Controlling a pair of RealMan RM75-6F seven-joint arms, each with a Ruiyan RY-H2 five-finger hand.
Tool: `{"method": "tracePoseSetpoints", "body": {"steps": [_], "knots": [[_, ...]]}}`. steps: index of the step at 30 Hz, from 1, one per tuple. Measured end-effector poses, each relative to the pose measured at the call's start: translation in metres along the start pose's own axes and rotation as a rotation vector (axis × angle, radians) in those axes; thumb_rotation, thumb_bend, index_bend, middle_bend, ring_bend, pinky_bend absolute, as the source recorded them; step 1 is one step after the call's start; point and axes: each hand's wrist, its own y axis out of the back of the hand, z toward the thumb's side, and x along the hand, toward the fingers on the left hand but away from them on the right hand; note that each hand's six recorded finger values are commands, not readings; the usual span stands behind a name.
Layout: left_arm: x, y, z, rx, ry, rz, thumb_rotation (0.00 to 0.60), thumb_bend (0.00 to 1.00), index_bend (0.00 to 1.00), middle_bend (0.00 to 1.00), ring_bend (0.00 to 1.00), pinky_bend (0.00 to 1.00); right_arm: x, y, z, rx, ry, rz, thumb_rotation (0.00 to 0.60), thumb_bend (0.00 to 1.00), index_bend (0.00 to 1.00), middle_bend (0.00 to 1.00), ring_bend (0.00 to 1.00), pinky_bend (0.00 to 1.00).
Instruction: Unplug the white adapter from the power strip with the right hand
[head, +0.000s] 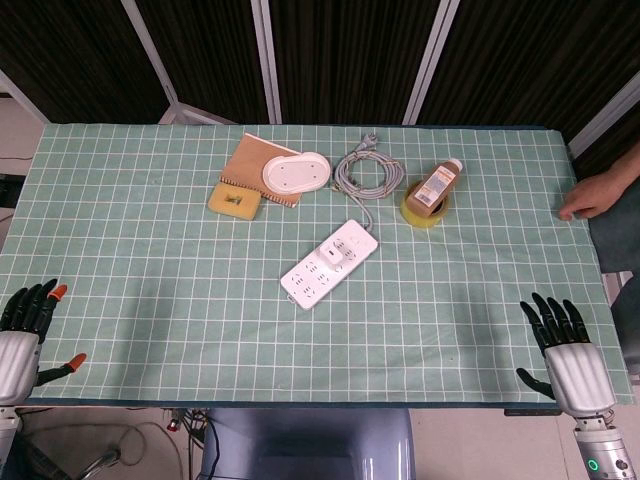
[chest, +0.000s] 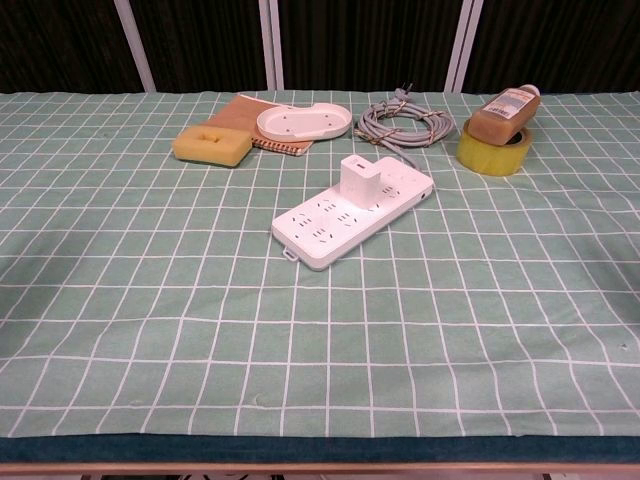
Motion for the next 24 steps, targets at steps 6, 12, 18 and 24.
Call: {"method": "tracePoseSetpoints", "body": {"steps": [6,12,18,24], "knots": [[0.001,0.002,-0.002,-0.002,0.007,0.006,0.6,0.0,0.0,0.0,0.0,0.01,-0.001,-0.001,-0.001,0.007,-0.001,0.0,0.6,0.13,0.0,0.0,0.0,0.0],[0.001,-0.001,0.001,0.007,-0.007,-0.006,0.6,0.03,0.0,0.0,0.0,0.01,-0.001,-0.004,0.002,0.014,0.008,0.006,0.6,0.13,0.0,0.0,0.0,0.0],[0.005,-0.006,0.014,0.012,-0.048,-0.022,0.6,0.18,0.0,0.0,0.0,0.01,-0.001,-0.001,0.003,0.0,0.008,-0.003,0.6,0.13,0.0,0.0,0.0,0.0],[0.026,-0.01,0.042,0.048,-0.144,-0.053,0.6,0.3,0.0,0.0,0.0,0.03,-0.004,-0.002,0.002,-0.012,-0.003,0.007,0.6,0.13,0.0,0.0,0.0,0.0]]}}
